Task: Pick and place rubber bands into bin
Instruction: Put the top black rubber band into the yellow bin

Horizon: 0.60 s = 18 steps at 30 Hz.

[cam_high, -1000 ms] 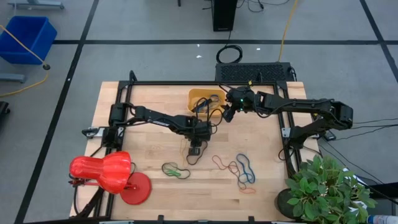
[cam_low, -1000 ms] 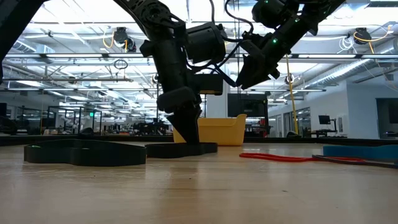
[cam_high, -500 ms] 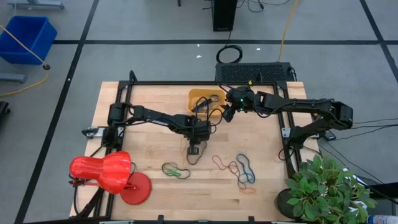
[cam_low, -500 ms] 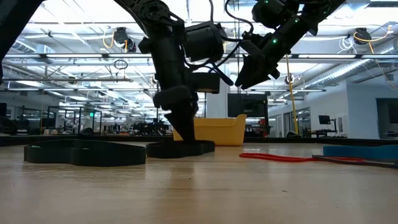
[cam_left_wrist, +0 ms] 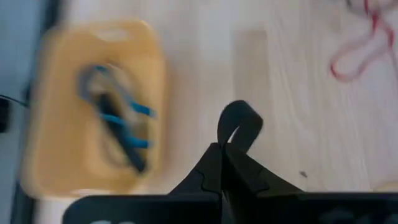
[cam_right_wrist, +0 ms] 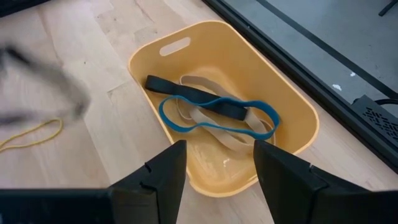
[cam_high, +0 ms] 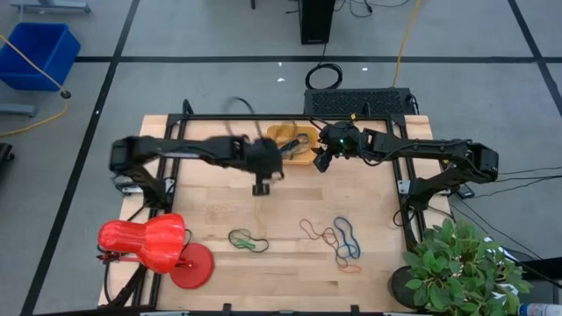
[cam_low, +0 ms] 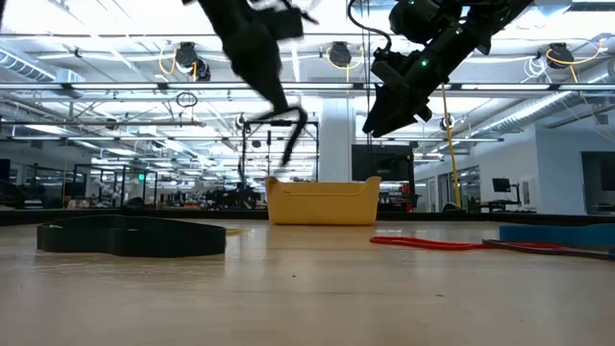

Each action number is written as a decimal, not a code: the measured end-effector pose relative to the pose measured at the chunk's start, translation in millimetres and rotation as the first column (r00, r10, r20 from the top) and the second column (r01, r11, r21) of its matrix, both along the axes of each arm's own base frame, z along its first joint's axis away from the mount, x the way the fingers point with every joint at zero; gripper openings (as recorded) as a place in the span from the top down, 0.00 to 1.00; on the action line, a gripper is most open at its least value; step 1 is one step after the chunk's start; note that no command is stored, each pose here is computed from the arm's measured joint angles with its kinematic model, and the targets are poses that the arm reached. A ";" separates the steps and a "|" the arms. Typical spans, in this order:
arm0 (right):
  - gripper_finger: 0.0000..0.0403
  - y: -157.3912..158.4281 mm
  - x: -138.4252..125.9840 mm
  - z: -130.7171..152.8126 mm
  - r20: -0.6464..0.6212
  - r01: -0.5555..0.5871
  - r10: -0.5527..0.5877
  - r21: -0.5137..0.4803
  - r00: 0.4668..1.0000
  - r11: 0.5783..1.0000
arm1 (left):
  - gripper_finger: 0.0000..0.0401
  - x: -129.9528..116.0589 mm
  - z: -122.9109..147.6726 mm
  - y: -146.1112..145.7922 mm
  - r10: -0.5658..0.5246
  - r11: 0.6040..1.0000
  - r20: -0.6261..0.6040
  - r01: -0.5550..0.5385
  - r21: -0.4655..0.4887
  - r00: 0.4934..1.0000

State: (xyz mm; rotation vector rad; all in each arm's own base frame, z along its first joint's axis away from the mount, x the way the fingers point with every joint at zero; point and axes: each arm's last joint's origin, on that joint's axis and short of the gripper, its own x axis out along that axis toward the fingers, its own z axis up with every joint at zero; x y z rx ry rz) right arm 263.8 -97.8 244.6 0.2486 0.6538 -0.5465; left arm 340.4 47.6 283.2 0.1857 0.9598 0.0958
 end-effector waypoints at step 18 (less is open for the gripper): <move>0.55 -0.2 0.4 0.5 0.006 -0.001 0.001 -0.004 1.000 1.000 | 0.98 -36.5 88.4 51.7 0.114 0.975 0.503 -0.193 0.107 0.856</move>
